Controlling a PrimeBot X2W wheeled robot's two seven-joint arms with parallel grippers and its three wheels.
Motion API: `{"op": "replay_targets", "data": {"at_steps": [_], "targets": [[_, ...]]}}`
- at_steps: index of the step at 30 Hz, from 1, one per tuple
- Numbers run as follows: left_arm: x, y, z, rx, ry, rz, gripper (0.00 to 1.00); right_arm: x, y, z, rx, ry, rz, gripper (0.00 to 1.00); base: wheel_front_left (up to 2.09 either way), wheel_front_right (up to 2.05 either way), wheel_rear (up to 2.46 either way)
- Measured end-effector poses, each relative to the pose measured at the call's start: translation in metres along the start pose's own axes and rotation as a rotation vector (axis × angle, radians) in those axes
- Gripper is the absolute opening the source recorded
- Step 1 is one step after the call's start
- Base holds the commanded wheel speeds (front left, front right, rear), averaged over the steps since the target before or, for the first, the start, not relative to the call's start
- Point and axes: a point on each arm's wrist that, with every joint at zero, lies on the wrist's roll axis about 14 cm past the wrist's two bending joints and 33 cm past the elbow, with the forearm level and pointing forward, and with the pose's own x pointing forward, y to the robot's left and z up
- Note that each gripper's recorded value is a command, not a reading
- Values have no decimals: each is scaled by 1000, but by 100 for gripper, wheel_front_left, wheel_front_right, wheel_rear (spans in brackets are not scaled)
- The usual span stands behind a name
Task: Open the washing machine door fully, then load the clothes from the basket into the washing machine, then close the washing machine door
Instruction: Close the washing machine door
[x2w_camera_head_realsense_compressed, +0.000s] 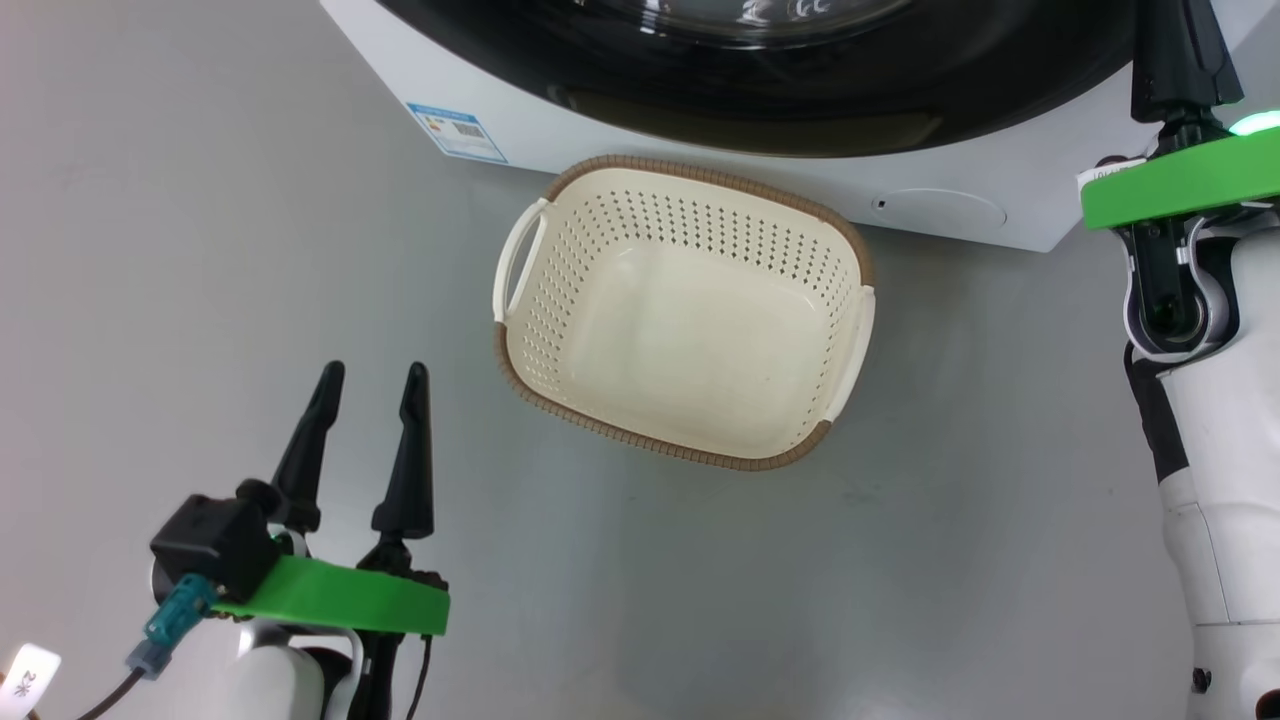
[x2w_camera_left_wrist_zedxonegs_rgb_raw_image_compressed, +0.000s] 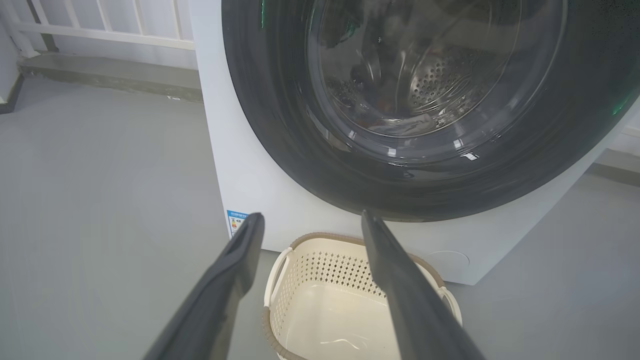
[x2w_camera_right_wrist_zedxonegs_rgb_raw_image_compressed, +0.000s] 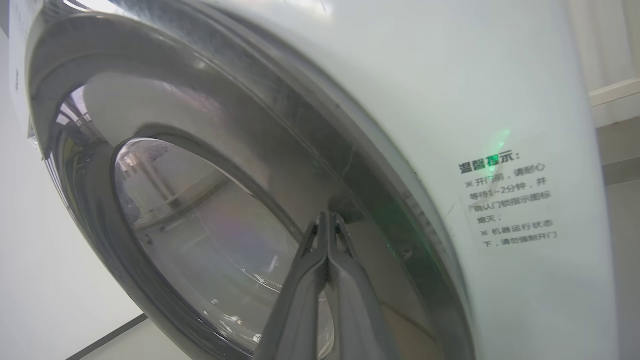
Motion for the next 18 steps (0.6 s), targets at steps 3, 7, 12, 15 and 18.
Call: {"op": "replay_targets", "data": {"at_steps": [3,7,12,15,18], "targets": [[3,0,-1,2,0,1,100,3,-1,-3,6,-2,-3,0,0,0,0],[3,-1,-1,-2,1,-3,100,2,4,-2,-8,1,10,0,0,0,0],[2,-3,0,-9,0,-7,100,-11,19,-7,-38,44,52,8,0,0,0],[0,-1,1,-10,-1,-4,100,-32,20,-22,-40,103,47,48,0,0,0],[-5,4,0,-7,5,5,100,-55,17,-30,-48,148,30,100,0,0,0]]}}
